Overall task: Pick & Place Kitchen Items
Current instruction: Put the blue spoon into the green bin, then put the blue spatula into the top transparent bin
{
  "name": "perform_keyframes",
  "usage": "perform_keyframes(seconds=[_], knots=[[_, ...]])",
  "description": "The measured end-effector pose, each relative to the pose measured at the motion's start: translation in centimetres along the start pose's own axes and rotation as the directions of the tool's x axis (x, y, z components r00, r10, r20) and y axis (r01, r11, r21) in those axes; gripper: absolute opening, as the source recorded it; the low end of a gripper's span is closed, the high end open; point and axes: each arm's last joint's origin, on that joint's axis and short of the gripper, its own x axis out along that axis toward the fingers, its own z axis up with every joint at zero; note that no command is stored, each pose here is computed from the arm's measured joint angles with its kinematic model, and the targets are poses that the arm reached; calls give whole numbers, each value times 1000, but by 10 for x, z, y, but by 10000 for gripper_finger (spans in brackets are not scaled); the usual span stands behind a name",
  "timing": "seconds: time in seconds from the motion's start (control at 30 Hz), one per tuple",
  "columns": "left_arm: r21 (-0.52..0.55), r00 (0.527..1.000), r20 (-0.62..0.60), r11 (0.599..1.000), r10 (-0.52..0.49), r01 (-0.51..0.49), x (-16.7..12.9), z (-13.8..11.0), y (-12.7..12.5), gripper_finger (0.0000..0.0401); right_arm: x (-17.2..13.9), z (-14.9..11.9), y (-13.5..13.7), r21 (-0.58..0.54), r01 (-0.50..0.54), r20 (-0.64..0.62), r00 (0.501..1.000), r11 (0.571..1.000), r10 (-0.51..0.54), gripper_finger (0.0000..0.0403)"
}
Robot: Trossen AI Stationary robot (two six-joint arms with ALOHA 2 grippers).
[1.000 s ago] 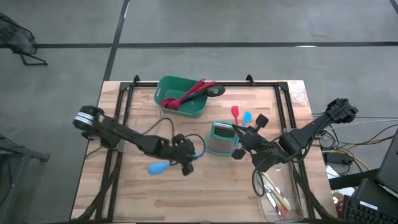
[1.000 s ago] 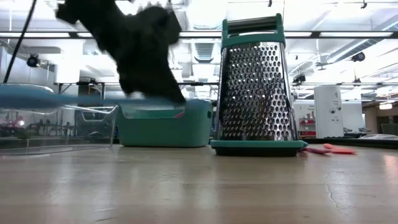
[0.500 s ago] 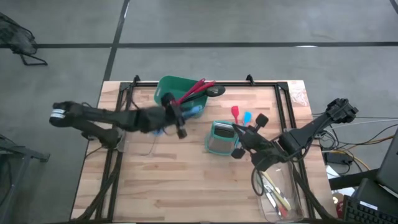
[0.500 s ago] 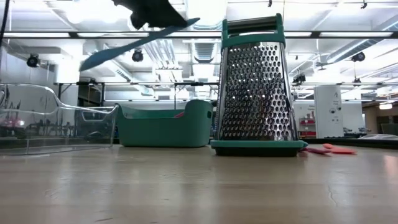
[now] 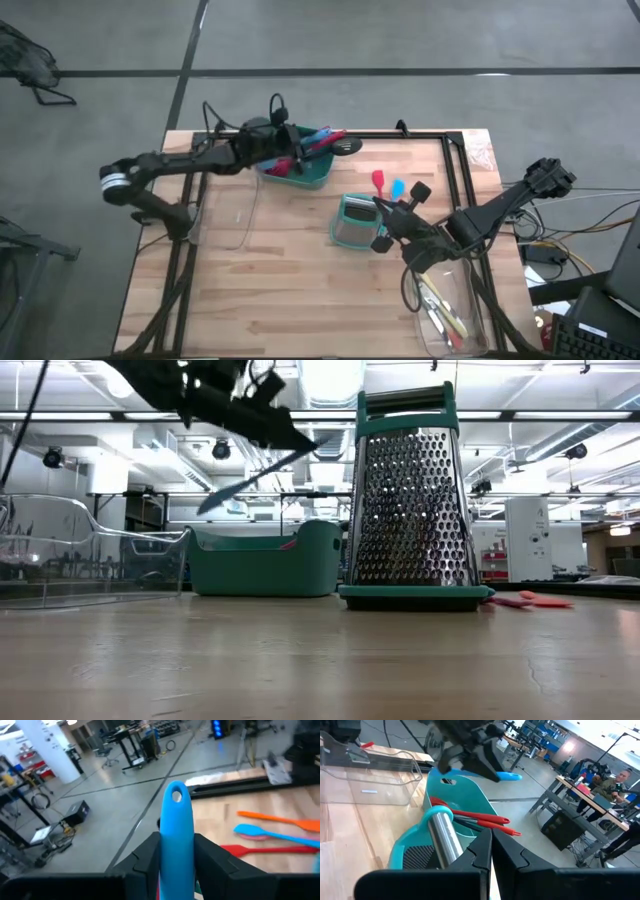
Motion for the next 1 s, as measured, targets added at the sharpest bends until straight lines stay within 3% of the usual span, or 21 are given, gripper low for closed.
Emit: perform_keyframes(seconds=[0.27,0.43,0.53,0.83,1.0], knots=[[-46,991,-133,999,9,-16,31,-45,8,117,2,-5,1,-17,4,-7,1000,1000,-4,8],[-54,968,-220,989,122,-137,38,-59,9,124,3,-6,1,-19,7,-9,1000,1000,-7,8],[-86,959,-239,980,155,-180,38,-53,13,142,3,-7,1,-20,7,-10,1000,1000,-7,8],[-261,942,-315,944,116,-204,28,-16,27,234,3,-7,1,-8,8,-10,1000,1000,-8,8],[-322,952,-300,946,-53,-49,3,7,19,216,3,-7,1,-8,8,-10,1000,1000,-9,8]])
